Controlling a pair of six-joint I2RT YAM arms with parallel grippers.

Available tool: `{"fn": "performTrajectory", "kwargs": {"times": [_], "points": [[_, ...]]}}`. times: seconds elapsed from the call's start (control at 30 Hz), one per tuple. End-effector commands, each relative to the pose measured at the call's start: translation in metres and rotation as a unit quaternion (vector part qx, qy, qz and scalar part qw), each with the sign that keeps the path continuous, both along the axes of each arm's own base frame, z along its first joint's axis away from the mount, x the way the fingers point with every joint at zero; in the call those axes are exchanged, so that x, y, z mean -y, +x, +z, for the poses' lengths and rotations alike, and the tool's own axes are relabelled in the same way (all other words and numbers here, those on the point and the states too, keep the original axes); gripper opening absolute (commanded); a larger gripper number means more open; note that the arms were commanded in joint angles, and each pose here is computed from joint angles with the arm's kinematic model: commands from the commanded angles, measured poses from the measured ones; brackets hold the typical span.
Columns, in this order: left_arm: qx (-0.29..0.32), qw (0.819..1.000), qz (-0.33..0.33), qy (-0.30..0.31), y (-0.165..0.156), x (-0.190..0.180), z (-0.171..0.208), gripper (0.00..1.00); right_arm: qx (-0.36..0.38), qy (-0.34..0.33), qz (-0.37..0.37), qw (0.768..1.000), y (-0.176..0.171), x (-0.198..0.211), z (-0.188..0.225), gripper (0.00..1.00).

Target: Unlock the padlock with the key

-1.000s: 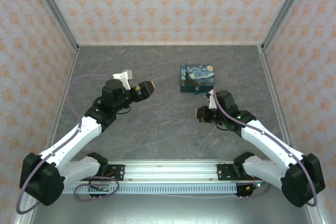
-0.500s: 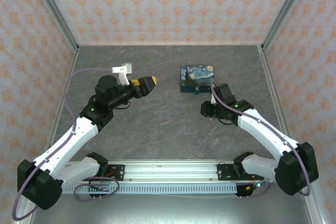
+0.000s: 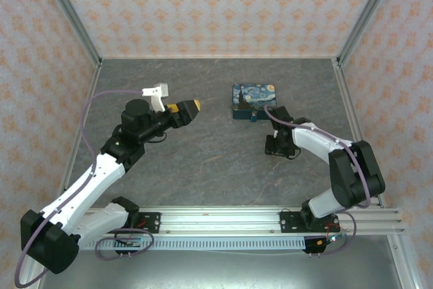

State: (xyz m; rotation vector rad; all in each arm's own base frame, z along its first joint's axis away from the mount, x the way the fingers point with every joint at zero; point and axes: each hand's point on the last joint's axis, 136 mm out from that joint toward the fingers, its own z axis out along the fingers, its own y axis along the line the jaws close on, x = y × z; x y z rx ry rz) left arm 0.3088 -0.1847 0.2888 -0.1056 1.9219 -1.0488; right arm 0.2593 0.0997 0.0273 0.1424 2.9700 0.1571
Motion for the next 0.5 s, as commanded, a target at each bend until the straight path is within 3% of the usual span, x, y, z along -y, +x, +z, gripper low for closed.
{"fn": "performTrajectory", "kwargs": {"times": [0.0,0.37,0.47], "points": [[0.004,1.000,0.004,0.015,-0.003,-0.002,-0.004,0.93,0.003,-0.011,0.009,1.000,0.008,0.001,0.002,0.36],[0.002,1.000,0.007,0.018,0.000,-0.003,-0.005,0.93,-0.022,-0.005,0.011,1.000,0.006,-0.003,-0.006,0.29],[0.001,1.000,0.007,0.019,0.000,-0.003,-0.006,0.93,-0.031,-0.002,0.012,0.999,0.005,-0.005,-0.010,0.23]]}}
